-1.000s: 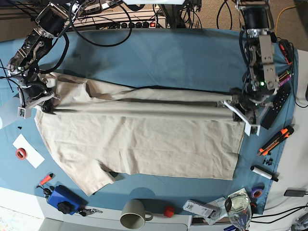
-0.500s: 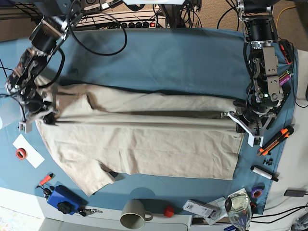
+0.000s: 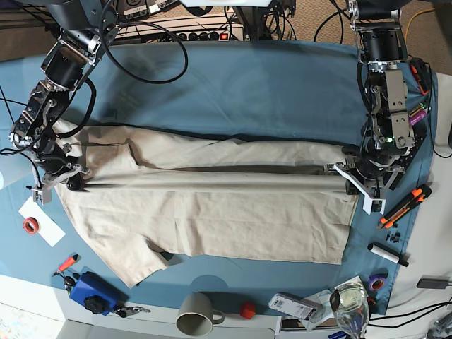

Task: Fold the T-shirt properly
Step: 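Lower the folded shoulder edge onto the shirt and open both grippers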

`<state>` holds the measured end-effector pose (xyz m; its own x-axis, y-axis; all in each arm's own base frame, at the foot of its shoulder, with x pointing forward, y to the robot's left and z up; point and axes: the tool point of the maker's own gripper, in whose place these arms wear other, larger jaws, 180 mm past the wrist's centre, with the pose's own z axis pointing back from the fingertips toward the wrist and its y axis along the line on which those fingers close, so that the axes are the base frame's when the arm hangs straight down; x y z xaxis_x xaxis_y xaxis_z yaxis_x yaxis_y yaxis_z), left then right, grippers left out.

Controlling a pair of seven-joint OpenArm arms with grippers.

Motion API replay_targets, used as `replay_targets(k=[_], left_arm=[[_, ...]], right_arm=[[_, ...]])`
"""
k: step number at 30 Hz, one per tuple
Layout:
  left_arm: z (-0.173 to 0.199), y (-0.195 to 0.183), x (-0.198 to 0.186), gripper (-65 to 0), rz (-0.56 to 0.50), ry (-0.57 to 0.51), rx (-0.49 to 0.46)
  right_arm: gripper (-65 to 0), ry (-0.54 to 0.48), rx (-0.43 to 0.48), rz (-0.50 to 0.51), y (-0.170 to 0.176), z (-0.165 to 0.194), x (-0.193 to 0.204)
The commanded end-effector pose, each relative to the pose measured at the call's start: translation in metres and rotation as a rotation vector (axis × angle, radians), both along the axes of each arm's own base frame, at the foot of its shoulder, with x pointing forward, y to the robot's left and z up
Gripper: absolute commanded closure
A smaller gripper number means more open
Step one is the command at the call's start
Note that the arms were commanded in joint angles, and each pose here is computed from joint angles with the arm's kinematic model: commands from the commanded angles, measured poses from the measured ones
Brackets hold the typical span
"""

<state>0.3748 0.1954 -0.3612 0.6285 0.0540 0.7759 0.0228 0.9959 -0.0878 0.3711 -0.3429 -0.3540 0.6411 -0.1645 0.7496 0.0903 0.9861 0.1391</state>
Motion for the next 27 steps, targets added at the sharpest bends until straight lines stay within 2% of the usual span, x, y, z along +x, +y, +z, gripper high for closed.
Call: replay_targets(k=[1, 3, 4, 8, 11, 13, 14, 18, 21, 27], left_arm=[[0.019, 0.011, 0.012, -10.4, 0.016, -0.06, 0.032], [0.022, 0.011, 0.014, -16.2, 0.016, -0.067, 0.032], [0.024, 0.011, 0.016, -17.0, 0.016, -0.072, 0.033], [0.035, 0.011, 0.026, -17.0, 0.014, -0.076, 0.034], [0.035, 0.01, 0.027, -17.0, 0.006, 0.009, 0.036], [0.037, 0.01, 0.026, -17.1, 0.001, 0.057, 0.039], [0.038, 0.01, 0.025, -18.2, -0.001, 0.074, 0.042], [0.037, 0.016, 0.015, -29.5, 0.011, 0.113, 0.059], [0.029, 0.024, 0.003, -31.4, 0.034, 0.16, 0.053], [0.015, 0.025, -0.023, -31.4, 0.028, 0.171, -0.13]], right_arm=[[-9.6, -0.07, -0.037, -0.023, -0.016, 0.025, 0.012], [-17.8, -0.083, -0.038, -0.025, -0.016, 0.027, 0.013], [-20.1, -0.093, -0.039, -0.026, -0.016, 0.029, 0.014], [-20.6, -0.097, -0.038, -0.031, -0.017, 0.032, 0.017], [-20.6, -0.062, -0.031, -0.027, -0.016, 0.032, 0.015], [-20.6, -0.074, -0.02, -0.018, -0.013, 0.039, 0.016], [-20.6, -0.081, -0.022, -0.013, -0.012, 0.044, 0.016], [-20.6, -0.093, -0.071, 0.006, -0.01, 0.065, 0.016], [-20.6, -0.075, -0.088, 0.012, -0.011, 0.069, 0.013], [-20.6, -0.052, -0.088, -0.01, -0.02, 0.066, 0.005]])
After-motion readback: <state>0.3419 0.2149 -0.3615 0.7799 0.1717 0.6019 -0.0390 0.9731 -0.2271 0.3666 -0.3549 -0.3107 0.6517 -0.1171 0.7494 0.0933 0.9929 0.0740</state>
